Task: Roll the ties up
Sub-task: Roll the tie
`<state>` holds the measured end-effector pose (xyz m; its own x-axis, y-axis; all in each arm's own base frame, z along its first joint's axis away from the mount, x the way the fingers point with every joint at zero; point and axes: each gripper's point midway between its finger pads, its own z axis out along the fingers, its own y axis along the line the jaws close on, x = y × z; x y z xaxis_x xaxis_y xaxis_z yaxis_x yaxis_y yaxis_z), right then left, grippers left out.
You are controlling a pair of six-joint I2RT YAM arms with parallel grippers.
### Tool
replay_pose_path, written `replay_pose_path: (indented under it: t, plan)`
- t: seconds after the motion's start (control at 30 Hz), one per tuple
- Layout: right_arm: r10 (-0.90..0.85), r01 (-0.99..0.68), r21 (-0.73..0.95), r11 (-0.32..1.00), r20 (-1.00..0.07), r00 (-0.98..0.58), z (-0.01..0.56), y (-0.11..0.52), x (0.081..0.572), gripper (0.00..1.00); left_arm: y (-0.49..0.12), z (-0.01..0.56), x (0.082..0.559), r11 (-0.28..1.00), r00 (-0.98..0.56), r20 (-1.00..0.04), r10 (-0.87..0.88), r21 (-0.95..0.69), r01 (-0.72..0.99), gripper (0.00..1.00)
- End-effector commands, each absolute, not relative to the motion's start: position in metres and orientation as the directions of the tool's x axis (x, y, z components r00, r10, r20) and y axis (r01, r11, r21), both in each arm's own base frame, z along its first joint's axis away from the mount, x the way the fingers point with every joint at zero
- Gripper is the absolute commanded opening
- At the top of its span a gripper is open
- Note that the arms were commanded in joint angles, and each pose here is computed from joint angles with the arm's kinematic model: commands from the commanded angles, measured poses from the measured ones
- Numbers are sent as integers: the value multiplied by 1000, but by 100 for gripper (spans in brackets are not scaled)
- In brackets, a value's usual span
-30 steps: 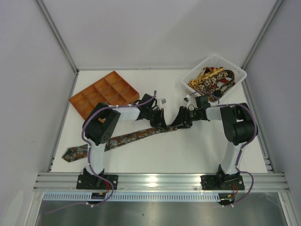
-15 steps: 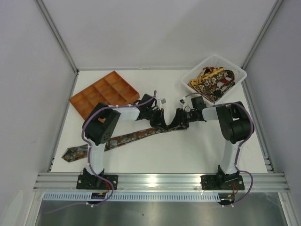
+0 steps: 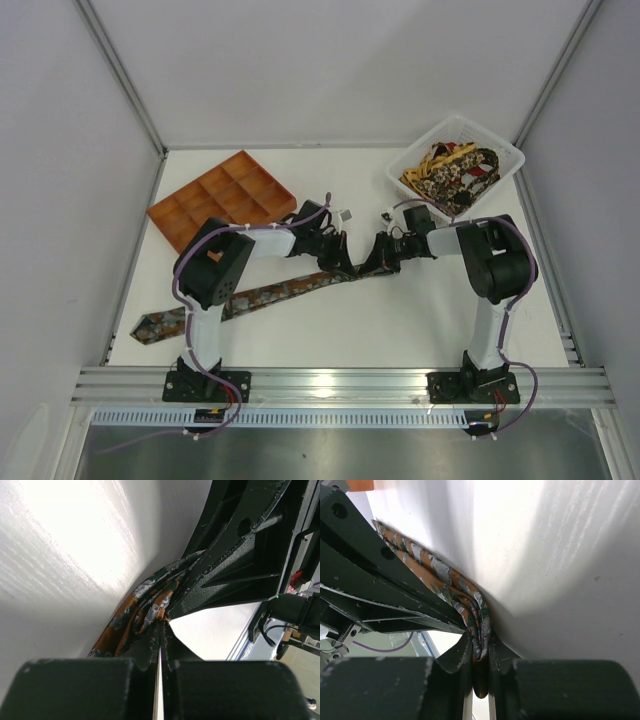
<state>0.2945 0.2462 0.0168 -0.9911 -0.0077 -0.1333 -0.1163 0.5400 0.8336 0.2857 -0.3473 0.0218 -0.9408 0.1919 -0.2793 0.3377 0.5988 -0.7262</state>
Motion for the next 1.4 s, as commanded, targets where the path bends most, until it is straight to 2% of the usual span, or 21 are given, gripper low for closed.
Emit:
replay_pose_path:
  t: [0.0, 0.07, 0.47, 0.73, 1.0, 1.27, 1.37]
  plan:
    - [-11, -127, 781, 612, -152, -988, -1, 238, 296, 6, -323, 10, 280, 680, -949, -258, 181, -664, 310, 3]
    - [-11, -111, 780, 616, -132, -991, -3, 234, 292, 0, -322, 16, 283, 678, -947, -270, 171, -666, 312, 3]
    - [-14, -115, 768, 630, -137, -991, 1, 225, 284, 0, -324, 21, 291, 676, -947, -278, 161, -668, 311, 4]
    - [-12, -119, 766, 632, -143, -990, 5, 223, 282, 0, -330, 49, 300, 643, -934, -332, 132, -688, 336, 5]
    - [-21, -125, 770, 626, -144, -989, 6, 224, 281, 0, -337, 52, 300, 607, -941, -315, 120, -727, 321, 6]
    - [-13, -115, 771, 626, -137, -991, 3, 224, 280, 0, -344, 72, 300, 565, -933, -346, 104, -751, 341, 7]
    - [-13, -116, 774, 623, -138, -990, 3, 225, 281, 0, -347, 65, 299, 560, -941, -322, 104, -763, 323, 7]
